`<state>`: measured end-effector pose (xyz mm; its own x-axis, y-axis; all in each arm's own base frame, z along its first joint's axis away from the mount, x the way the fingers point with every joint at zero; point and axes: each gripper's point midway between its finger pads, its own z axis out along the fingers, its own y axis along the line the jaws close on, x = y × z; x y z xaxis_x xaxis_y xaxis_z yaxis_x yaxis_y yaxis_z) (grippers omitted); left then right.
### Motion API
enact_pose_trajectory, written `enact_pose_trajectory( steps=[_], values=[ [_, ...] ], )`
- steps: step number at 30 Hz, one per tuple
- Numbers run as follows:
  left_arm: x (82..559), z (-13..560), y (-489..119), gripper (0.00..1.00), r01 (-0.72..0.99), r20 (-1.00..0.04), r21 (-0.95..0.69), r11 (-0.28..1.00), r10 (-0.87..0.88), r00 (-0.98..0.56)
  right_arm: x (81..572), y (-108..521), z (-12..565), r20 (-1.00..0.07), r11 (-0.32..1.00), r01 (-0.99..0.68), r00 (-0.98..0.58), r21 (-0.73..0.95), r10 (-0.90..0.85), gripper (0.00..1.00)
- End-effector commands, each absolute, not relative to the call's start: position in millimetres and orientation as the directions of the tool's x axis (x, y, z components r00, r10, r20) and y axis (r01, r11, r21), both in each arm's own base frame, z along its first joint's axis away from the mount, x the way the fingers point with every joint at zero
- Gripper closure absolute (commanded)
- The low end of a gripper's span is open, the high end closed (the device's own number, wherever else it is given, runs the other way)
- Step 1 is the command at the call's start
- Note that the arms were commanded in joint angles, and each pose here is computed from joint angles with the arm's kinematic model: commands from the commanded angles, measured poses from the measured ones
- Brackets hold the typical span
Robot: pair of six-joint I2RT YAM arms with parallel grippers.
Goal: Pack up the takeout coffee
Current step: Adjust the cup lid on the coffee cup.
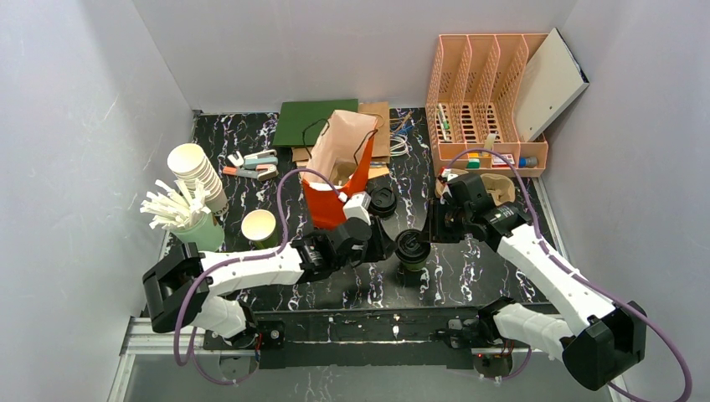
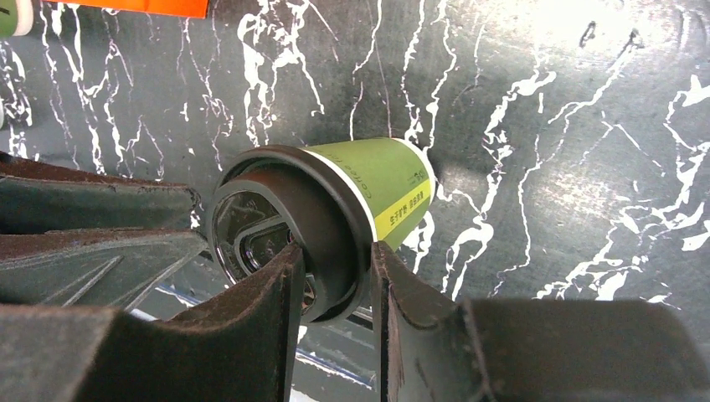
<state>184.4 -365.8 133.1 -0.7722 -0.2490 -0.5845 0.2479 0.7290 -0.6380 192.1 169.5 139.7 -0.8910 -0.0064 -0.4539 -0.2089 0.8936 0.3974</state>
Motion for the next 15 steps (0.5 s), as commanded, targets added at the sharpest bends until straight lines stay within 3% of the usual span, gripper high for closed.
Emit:
enact_pose_trajectory(
  steps=[1, 15],
  values=[
    [193, 143, -376, 0.68, 0.269, -0.598, -0.648, 0.713, -0.257, -0.759, 189, 159, 141, -0.463, 0.91, -0.203, -0.886, 0.361, -0.014, 0.72],
    [197, 138, -389, 0.72, 0.278, -0.575, -0.67, 0.688, -0.245, -0.78, 187, 171, 146, -0.467, 0.87, -0.212, -0.884, 0.446, 0.024, 0.75]
  ],
)
